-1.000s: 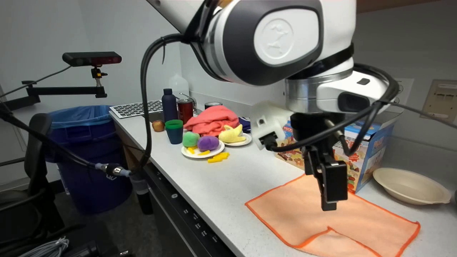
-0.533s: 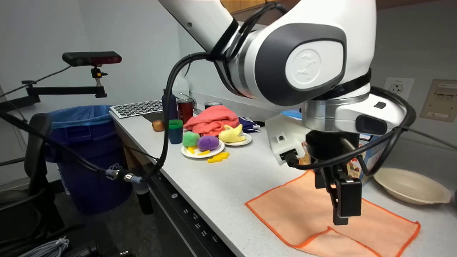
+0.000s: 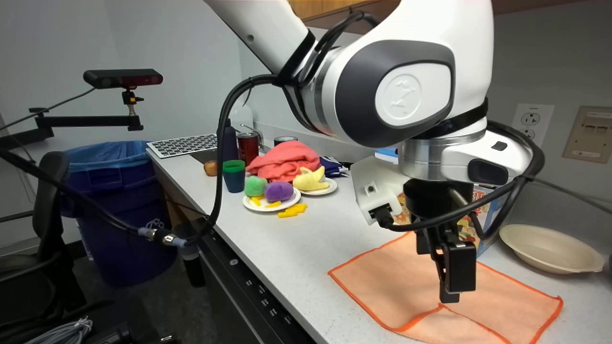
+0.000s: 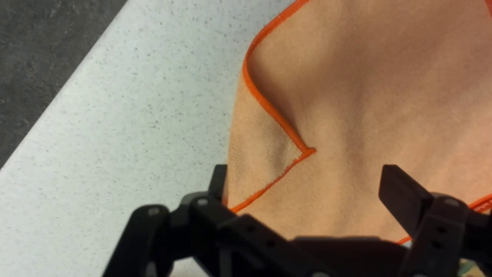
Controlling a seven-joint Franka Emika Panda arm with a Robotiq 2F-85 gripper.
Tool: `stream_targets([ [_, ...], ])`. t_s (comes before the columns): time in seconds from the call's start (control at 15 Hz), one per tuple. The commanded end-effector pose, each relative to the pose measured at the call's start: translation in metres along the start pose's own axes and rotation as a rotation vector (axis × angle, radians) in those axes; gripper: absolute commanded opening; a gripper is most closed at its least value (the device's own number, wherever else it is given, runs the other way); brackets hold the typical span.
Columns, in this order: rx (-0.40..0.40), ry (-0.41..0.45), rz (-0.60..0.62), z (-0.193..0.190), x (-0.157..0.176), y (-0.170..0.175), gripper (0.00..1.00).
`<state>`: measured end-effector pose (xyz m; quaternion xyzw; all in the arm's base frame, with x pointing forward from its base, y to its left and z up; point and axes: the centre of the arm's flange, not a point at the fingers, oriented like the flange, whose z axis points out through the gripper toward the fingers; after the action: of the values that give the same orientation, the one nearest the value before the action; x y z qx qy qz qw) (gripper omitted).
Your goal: Unfold the edge of the orange towel
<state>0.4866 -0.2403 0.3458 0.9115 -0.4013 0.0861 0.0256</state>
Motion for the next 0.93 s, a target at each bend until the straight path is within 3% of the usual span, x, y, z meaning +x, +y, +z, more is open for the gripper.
stream_targets([
  [0.0, -0.012, 0.050, -0.004, 0.013, -0.006, -0.007, 1.00],
  [0.33, -0.071, 0.140, 0.002, 0.039, 0.007, -0.017, 1.00],
  [0.6, -0.147, 0.126, 0.029, 0.059, 0.016, -0.012, 1.00],
  [0.87, -0.111, 0.116, 0.055, 0.068, 0.028, -0.010, 1.00],
])
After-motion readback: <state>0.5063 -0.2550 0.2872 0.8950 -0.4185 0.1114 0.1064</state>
